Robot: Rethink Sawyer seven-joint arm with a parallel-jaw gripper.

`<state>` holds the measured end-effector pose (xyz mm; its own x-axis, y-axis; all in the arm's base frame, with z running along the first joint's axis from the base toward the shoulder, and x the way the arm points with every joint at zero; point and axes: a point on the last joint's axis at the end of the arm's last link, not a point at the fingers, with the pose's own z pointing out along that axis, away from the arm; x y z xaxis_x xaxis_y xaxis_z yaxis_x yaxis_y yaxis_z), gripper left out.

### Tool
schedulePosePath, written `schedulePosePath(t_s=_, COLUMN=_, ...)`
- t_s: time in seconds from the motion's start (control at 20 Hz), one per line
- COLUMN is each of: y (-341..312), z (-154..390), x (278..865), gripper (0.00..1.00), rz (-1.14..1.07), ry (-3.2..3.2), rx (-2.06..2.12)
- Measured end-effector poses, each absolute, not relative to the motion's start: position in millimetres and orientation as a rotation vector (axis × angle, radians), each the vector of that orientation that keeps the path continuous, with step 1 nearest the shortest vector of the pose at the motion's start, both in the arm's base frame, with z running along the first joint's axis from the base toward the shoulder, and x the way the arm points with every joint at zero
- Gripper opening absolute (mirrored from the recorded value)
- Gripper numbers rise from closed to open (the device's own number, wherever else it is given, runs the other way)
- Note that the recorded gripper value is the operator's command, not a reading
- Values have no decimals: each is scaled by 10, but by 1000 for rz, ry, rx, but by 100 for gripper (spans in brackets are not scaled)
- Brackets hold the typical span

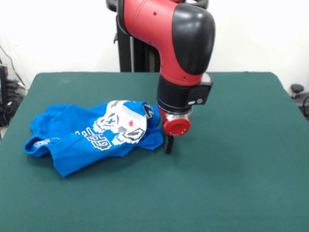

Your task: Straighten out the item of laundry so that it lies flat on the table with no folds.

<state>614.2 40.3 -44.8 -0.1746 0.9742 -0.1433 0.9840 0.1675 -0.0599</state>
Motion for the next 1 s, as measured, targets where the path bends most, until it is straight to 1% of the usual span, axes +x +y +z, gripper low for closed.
schedulePosePath(t_s=0.5, y=376, z=-387, x=6078, gripper=100, rz=-221, ry=2339, rx=1984)
schedulePosePath(t_s=1.0, y=362, z=-78, x=6071, gripper=100, rz=-187, ry=2309, rx=2001)
